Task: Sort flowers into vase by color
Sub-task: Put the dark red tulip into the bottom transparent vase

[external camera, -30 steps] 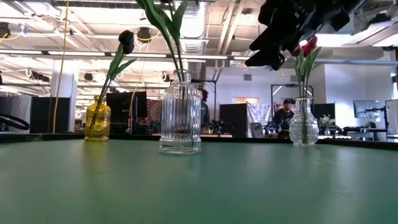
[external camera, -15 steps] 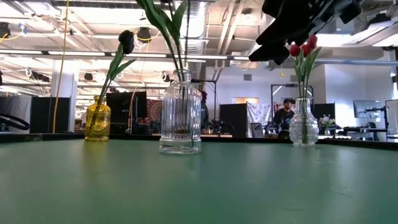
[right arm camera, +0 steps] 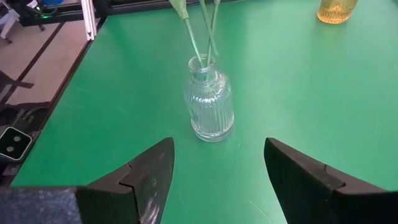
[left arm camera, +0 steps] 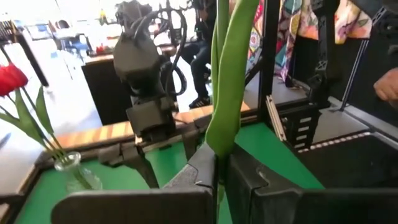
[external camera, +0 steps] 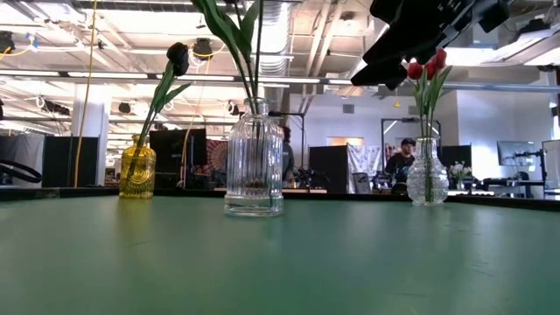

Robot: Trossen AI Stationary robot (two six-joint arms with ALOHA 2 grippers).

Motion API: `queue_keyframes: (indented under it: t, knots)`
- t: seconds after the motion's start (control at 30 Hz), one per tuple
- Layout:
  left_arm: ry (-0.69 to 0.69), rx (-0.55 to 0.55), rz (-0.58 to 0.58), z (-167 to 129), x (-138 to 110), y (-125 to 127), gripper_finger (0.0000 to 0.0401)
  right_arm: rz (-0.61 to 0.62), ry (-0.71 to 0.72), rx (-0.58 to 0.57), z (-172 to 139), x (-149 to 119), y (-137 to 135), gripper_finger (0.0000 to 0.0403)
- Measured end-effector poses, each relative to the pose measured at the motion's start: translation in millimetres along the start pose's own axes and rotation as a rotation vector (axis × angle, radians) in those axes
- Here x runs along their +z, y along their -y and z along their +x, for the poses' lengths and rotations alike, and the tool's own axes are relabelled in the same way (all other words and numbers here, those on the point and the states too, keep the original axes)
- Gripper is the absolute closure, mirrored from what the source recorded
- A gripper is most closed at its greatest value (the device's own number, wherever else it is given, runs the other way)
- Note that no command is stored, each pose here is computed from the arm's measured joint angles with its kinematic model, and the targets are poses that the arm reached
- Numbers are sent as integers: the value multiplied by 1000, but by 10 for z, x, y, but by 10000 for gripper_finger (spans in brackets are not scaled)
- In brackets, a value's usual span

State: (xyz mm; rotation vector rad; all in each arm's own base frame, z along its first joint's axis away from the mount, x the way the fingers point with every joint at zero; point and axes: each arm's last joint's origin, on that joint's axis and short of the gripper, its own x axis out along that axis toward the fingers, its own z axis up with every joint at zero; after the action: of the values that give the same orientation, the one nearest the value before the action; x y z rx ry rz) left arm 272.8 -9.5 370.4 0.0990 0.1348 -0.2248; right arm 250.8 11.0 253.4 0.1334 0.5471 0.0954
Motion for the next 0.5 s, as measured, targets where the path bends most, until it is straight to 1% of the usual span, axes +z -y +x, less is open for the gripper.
queue_keyframes:
  t: [0.2, 0.33, 0.5]
  knots:
    - [88, 18, 29, -44, 116, -27, 401, -11, 0, -1, 0, 0, 3, 127]
    - [43, -11, -14, -36, 69, -17, 401, -11, -1, -1, 0, 0, 3, 127]
    - [-11, -13, -37, -9, 6, -15, 401, -13, -1, -1, 0, 0, 3, 127]
